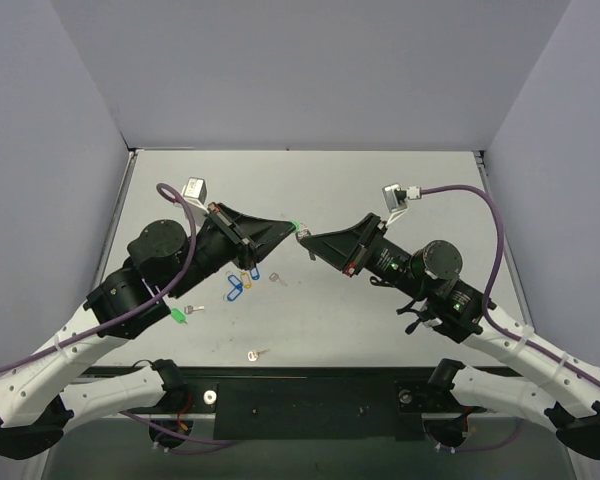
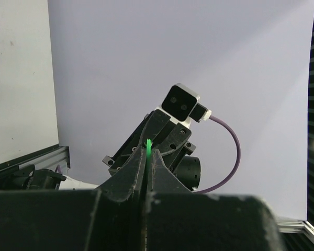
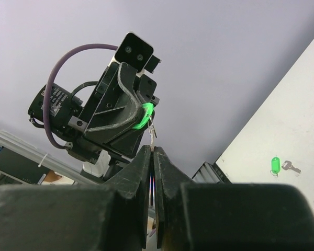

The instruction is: Remove the keys from the keyring

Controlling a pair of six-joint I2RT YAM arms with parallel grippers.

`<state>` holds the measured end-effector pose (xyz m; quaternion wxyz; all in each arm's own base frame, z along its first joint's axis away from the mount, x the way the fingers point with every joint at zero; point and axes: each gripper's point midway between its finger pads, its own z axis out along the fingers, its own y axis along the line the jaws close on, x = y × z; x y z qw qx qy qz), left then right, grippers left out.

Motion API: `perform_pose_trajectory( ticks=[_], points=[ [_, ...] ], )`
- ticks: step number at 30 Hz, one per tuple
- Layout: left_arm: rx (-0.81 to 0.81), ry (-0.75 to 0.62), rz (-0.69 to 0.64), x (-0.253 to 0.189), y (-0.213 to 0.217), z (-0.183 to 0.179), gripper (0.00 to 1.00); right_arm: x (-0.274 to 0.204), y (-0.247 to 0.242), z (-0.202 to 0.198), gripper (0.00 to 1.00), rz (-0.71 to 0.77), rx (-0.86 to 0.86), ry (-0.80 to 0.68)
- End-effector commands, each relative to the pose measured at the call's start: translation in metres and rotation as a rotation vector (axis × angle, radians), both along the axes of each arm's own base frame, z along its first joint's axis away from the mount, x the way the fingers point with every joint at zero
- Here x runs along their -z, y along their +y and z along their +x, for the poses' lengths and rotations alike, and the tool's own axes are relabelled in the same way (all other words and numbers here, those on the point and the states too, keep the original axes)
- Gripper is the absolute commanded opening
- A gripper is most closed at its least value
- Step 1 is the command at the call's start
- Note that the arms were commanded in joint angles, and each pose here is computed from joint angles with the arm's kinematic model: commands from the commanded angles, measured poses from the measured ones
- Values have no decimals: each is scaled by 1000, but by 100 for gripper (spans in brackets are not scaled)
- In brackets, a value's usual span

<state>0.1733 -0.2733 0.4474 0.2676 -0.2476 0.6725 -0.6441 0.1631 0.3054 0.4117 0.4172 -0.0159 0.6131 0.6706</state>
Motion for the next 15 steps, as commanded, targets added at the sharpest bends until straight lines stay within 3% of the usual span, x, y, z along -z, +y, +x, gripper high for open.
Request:
perform_pose_trajectory(
  ticks=[1,3,6,10,15],
  points=[
    [-21,-42,-33,-14,9,-2,0,-26,-3,-5,0,39,-3,-59],
    [-27,-44,-31,-15,12,-3,1,-23,-2,-5,0,26,-5,-57],
    [-34,-53,-23,-13,16,-4,26,-25,-4,-7,0,17,-10,-69],
    [-36,-67,-9,-11,20,-7,51,-24,-5,-12,0,-15,-23,-82],
    [-44,-107,26,-12,29,-11,62,-26,-8,-22,0,-74,-59,-94]
  ],
)
